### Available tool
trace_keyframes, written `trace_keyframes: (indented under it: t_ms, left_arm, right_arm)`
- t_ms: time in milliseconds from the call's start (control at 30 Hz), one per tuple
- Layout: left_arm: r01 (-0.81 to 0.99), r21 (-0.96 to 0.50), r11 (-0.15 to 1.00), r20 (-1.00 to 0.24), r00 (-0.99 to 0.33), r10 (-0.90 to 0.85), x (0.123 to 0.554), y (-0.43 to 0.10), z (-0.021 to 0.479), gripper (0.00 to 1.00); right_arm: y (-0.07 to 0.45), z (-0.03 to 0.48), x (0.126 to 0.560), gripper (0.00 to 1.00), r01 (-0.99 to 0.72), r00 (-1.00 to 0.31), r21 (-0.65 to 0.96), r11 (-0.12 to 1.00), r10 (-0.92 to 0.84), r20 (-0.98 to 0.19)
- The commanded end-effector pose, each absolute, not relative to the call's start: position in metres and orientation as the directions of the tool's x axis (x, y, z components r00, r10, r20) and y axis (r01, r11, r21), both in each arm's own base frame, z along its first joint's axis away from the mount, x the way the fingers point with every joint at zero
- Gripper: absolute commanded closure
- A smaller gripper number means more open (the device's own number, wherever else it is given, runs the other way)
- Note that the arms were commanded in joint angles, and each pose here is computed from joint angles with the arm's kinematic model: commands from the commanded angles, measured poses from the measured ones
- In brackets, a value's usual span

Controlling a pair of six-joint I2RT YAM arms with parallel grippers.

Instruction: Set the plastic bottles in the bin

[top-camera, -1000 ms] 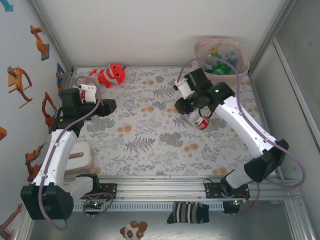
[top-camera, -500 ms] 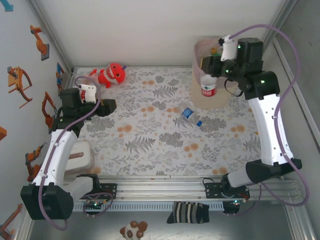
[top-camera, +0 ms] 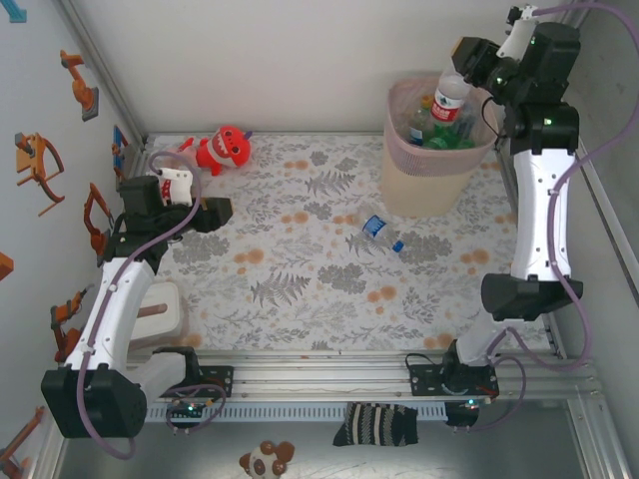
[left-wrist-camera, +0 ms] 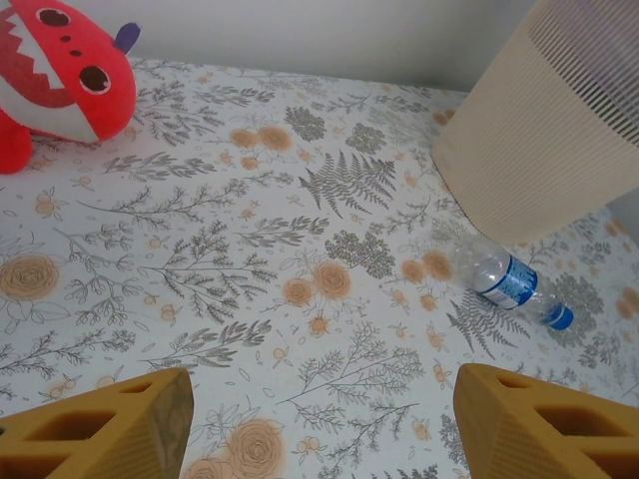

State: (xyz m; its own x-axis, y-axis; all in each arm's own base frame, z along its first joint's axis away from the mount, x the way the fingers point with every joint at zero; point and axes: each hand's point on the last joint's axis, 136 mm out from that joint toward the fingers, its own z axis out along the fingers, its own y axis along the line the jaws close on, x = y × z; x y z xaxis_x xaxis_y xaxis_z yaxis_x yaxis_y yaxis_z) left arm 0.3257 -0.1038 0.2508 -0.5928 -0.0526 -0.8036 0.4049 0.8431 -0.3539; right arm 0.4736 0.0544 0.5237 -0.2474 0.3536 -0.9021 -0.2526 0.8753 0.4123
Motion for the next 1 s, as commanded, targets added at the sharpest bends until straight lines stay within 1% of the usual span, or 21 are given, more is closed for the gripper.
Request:
trace_keyframes:
  t_ms: [0,167,333,667,800,967]
  left_arm:
    - [0.415,-0.366,0.833,-0.807,-0.587,-0.061,0.327,-0.106,0.252,0.31]
    - [0.415,-0.363,0.834,-0.808,-0.587,-0.060,0.326,-0.106,0.251,0.31]
    - [0.418,-0.362,0.833,-0.812,-0.581,-0.061,0.327,-0.106,0.255,0.31]
    - [0.432,-0.372,0.821,-0.819,-0.569,-0.072,0.323,-0.109,0.262,0.31]
    - [0.430,-0.373,0.822,-0.819,-0.569,-0.073,0.323,-0.108,0.262,0.31]
    - [0.430,-0.374,0.822,-0.817,-0.573,-0.073,0.323,-0.108,0.261,0.31]
  right_arm:
    - [0.030,0.541,0.477,0.80,-0.211,-0.172,0.403,0.891,0.372,-0.912]
    - [0.010,0.522,0.490,0.80,-0.140,-0.186,0.377,0.916,0.350,-0.918]
    - [0.007,0.500,0.500,0.80,-0.111,-0.235,0.349,0.931,0.316,-0.919]
    - [-0.004,0.428,0.522,0.81,-0.014,-0.407,0.307,0.952,0.275,-0.871]
    - [-0.009,0.395,0.528,0.81,0.022,-0.480,0.271,0.962,0.248,-0.841]
    - [-0.008,0.353,0.538,0.80,0.037,-0.570,0.270,0.962,0.243,-0.785]
